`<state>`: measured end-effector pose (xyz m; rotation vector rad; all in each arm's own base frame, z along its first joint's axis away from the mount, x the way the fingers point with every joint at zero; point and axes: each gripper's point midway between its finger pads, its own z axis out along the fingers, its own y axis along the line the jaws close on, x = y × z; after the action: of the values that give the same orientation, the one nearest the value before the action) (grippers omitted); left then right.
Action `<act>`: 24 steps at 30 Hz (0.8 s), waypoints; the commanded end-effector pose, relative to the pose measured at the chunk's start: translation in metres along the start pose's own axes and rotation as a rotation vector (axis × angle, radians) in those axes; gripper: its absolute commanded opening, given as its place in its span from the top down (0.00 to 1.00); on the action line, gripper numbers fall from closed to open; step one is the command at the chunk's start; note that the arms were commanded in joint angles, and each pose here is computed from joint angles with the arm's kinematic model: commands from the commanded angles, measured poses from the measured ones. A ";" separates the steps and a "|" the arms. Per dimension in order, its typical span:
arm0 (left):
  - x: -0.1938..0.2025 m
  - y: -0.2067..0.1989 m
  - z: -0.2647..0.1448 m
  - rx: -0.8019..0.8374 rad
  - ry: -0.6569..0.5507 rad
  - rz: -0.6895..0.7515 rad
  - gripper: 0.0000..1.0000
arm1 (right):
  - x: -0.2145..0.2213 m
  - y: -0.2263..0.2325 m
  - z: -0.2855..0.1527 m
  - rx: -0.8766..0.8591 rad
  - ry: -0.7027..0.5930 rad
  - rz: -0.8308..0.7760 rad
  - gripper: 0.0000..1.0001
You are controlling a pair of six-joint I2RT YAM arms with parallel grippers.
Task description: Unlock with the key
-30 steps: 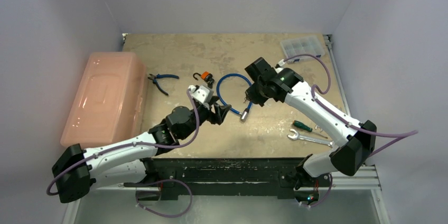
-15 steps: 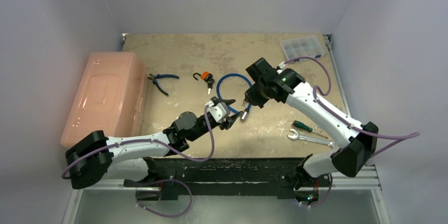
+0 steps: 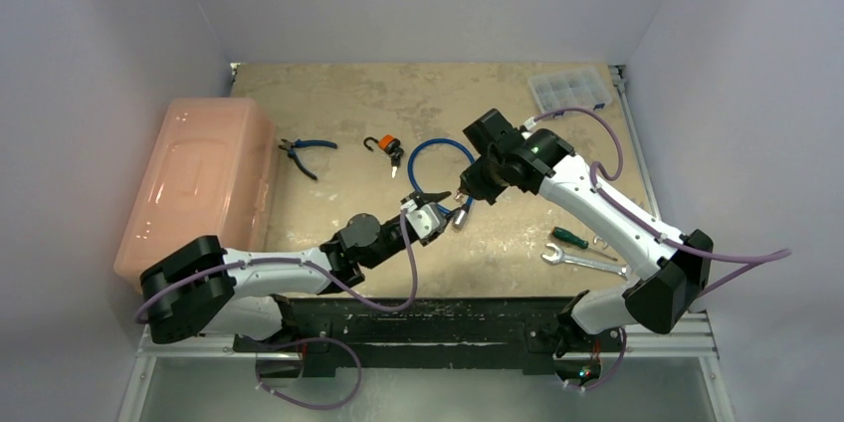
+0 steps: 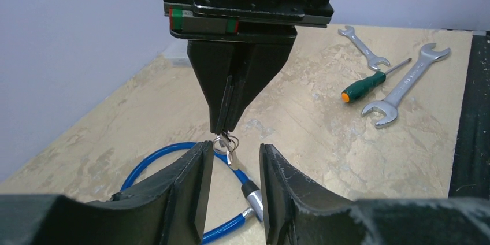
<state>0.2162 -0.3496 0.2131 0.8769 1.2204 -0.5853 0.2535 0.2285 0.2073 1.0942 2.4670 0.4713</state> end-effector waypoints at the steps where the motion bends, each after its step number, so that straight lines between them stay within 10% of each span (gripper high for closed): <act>1: -0.028 0.010 0.007 -0.050 -0.101 0.010 0.63 | -0.003 0.000 -0.004 -0.015 -0.009 0.008 1.00; 13: -0.021 0.008 0.021 -0.055 -0.075 0.028 0.71 | 0.002 0.001 -0.005 -0.025 0.020 -0.008 1.00; 20: -0.019 0.010 0.027 -0.081 -0.059 0.050 1.00 | 0.002 0.000 -0.005 -0.028 0.022 -0.011 1.00; 24: -0.021 0.013 0.025 -0.097 -0.068 0.039 1.00 | 0.004 0.000 -0.005 -0.034 0.028 -0.014 1.00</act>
<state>0.2342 -0.3598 0.2054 0.8650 1.2330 -0.4871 0.2509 0.2294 0.2026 1.0779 2.4965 0.4755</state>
